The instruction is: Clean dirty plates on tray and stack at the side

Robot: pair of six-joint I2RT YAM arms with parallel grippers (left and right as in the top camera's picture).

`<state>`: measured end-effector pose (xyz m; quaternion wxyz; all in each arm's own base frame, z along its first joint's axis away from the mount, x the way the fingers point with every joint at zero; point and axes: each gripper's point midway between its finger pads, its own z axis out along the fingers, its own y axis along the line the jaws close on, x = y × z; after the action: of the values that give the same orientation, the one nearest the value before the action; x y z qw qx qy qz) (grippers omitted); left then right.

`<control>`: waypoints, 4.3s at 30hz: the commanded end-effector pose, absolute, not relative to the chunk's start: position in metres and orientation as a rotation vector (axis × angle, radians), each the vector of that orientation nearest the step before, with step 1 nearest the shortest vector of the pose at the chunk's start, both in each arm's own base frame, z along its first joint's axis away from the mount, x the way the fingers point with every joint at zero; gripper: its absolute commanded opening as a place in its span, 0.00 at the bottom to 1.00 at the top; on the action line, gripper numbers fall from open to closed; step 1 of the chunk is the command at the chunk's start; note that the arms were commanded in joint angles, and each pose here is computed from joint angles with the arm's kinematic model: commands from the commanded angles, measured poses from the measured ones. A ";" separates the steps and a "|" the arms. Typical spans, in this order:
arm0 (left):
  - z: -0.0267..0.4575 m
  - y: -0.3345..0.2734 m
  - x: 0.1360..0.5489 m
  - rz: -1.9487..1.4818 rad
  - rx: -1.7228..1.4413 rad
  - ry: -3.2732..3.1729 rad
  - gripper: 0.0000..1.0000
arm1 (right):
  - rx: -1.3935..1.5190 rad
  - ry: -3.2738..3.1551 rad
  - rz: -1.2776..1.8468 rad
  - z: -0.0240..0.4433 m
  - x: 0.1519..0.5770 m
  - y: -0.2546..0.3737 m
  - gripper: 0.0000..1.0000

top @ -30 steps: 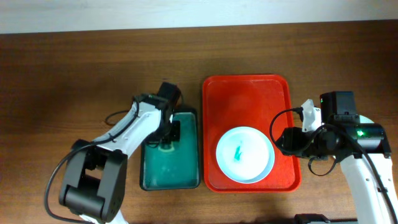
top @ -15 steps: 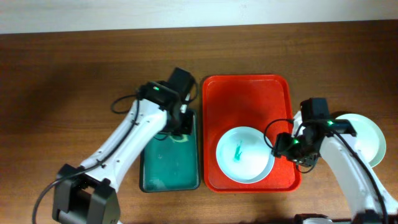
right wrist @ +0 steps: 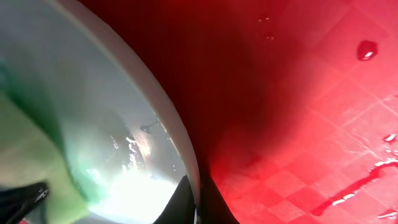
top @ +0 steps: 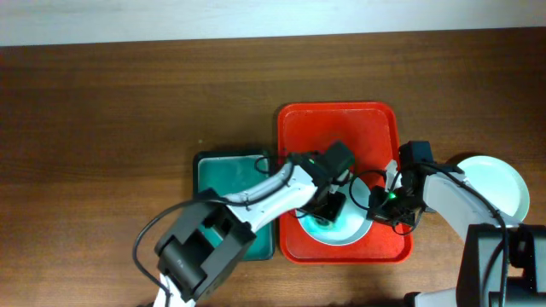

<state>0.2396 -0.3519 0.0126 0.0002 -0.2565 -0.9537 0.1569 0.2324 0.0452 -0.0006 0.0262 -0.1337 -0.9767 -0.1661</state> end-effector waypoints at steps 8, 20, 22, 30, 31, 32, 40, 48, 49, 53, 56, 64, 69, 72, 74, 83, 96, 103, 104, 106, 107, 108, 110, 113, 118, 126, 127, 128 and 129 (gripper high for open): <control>-0.012 -0.298 0.305 0.198 -0.606 -3.150 0.00 | -0.419 -2.959 -0.377 -0.021 0.210 0.035 0.04; -0.019 -0.333 0.298 0.247 -0.709 -3.159 0.00 | -0.420 -2.948 -0.375 -0.021 0.207 0.035 0.04; -0.004 -0.284 0.319 -0.165 -0.663 -3.213 0.00 | -0.420 -2.949 -0.375 -0.021 0.207 0.035 0.04; 0.016 -0.381 0.238 0.594 -0.748 -2.862 0.00 | -0.420 -2.956 -0.377 -0.021 0.209 0.035 0.04; 0.018 -0.386 0.232 0.630 -0.757 -2.836 0.00 | -0.420 -2.955 -0.376 -0.021 0.209 0.035 0.04; 0.019 -0.388 0.229 0.645 -0.759 -2.822 0.00 | -0.420 -2.954 -0.376 -0.021 0.208 0.035 0.04; 0.002 -0.310 0.268 0.048 -0.723 -3.014 0.00 | -0.420 -2.951 -0.376 -0.021 0.208 0.035 0.04; 0.096 -0.311 0.280 0.234 -0.634 -3.177 0.00 | -0.420 -2.944 -0.374 -0.021 0.206 0.035 0.04; 0.129 -0.297 0.283 0.295 -0.595 -3.225 0.00 | -0.420 -2.941 -0.373 -0.021 0.205 0.035 0.04; 0.196 -0.166 0.299 -0.084 -0.254 -3.397 0.00 | -0.420 -2.945 -0.375 -0.021 0.206 0.035 0.04; 0.142 -0.142 0.290 -0.154 -0.095 -3.305 0.00 | -0.418 -2.981 -0.383 -0.022 0.215 0.035 0.04; 0.051 -0.150 0.268 0.018 -0.034 -3.242 0.32 | -0.418 -2.990 -0.386 -0.022 0.217 0.034 0.04; 0.122 -0.156 0.280 0.115 -0.052 -3.346 0.63 | -0.399 -2.997 -0.372 0.038 0.232 0.033 0.04; 0.195 -0.127 0.282 0.220 0.023 -3.507 0.99 | -0.206 -3.094 -0.384 0.108 0.243 0.056 0.04; 0.218 -0.103 0.275 0.256 0.138 -3.564 1.00 | -0.019 -3.125 -0.398 0.131 0.244 0.088 0.04; 0.246 -0.067 0.234 0.252 0.276 -3.598 0.99 | 0.522 -3.615 -0.379 0.158 0.290 0.253 0.04; 0.246 -0.067 0.234 0.257 0.277 -3.599 0.99 | 0.827 -4.047 0.577 0.258 0.281 0.253 0.04; 0.246 -0.067 0.234 0.257 0.277 -3.599 0.99 | 0.746 -4.139 0.482 0.289 0.273 0.237 0.04; 0.246 -0.067 0.234 0.257 0.277 -3.599 0.99 | 0.745 -4.144 0.475 0.291 0.272 0.237 0.04; 0.246 -0.067 0.234 0.257 0.277 -3.599 1.00 | 0.767 -4.156 0.637 0.299 0.272 0.232 0.04; 0.246 -0.067 0.234 0.257 0.277 -3.599 0.99 | 0.771 -4.161 0.668 0.301 0.271 0.232 0.04; 0.246 -0.067 0.234 0.257 0.277 -3.599 0.99 | 0.805 -4.150 0.692 0.302 0.271 0.232 0.04; 0.246 -0.067 0.234 0.257 0.277 -3.599 0.99 | 0.807 -4.149 0.694 0.302 0.271 0.232 0.04; 0.246 -0.067 0.234 0.257 0.277 -3.599 0.99 | 0.808 -4.147 0.696 0.301 0.271 0.232 0.04; 0.246 -0.067 0.234 0.257 0.277 -3.600 0.99 | 0.809 -4.147 0.697 0.301 0.271 0.232 0.04; 0.246 -0.067 0.234 0.257 0.277 -3.599 1.00 | 0.801 -4.184 0.809 0.315 0.277 0.232 0.04; 0.246 -0.067 0.234 0.257 0.277 -3.599 0.99 | 0.913 -4.173 0.430 0.304 0.271 0.257 0.04; 0.246 -0.067 0.234 0.257 0.277 -3.599 0.99 | 1.064 -4.118 0.571 0.305 0.270 0.255 0.04; 0.246 -0.067 0.234 0.257 0.276 -3.599 0.99 | 0.865 -4.172 0.785 0.314 0.276 0.236 0.04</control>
<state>0.2337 -0.0690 0.2424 -0.2295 0.0778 -0.9675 0.0718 0.2748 0.2481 0.2945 -0.5394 0.1904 -0.8104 0.1268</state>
